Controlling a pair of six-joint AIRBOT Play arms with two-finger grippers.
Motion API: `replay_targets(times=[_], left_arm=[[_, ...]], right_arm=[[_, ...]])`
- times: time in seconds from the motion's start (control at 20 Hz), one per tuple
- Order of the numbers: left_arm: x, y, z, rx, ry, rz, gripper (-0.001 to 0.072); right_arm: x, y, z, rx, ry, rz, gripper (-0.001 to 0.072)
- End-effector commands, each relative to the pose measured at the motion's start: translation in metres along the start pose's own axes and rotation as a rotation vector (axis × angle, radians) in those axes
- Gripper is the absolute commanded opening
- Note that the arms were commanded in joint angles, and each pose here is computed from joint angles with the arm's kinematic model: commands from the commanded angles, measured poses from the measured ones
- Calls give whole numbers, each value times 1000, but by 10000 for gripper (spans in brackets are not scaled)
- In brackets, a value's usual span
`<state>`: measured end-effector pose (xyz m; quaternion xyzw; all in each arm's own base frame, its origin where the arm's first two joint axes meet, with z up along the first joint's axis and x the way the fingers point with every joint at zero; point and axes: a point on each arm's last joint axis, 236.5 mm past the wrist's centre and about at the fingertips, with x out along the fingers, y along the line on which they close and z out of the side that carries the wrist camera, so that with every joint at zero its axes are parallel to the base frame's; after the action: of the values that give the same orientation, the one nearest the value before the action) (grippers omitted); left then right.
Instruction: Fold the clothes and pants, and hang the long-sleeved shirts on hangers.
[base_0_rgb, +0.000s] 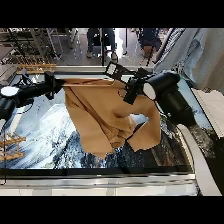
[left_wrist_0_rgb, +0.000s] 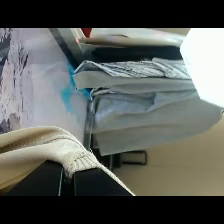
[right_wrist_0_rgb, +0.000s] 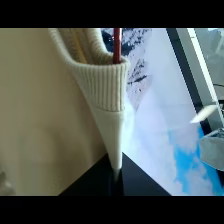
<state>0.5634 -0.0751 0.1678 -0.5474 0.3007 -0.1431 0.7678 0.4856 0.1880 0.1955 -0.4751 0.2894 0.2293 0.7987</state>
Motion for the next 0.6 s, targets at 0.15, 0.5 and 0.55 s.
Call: replay_targets(times=[0.15,0.5,0.55], left_arm=[[-8,-60,-60,269,196,-100,13],[-61,-189,-172,617,365,-344,510],[-80,-199,-181,648,380,-363,510]], right_arm=[[76,45,30,0,-4,13,15],[66,9,58,762,-167,34,15],[52,-11,66,843,-233,33,15]])
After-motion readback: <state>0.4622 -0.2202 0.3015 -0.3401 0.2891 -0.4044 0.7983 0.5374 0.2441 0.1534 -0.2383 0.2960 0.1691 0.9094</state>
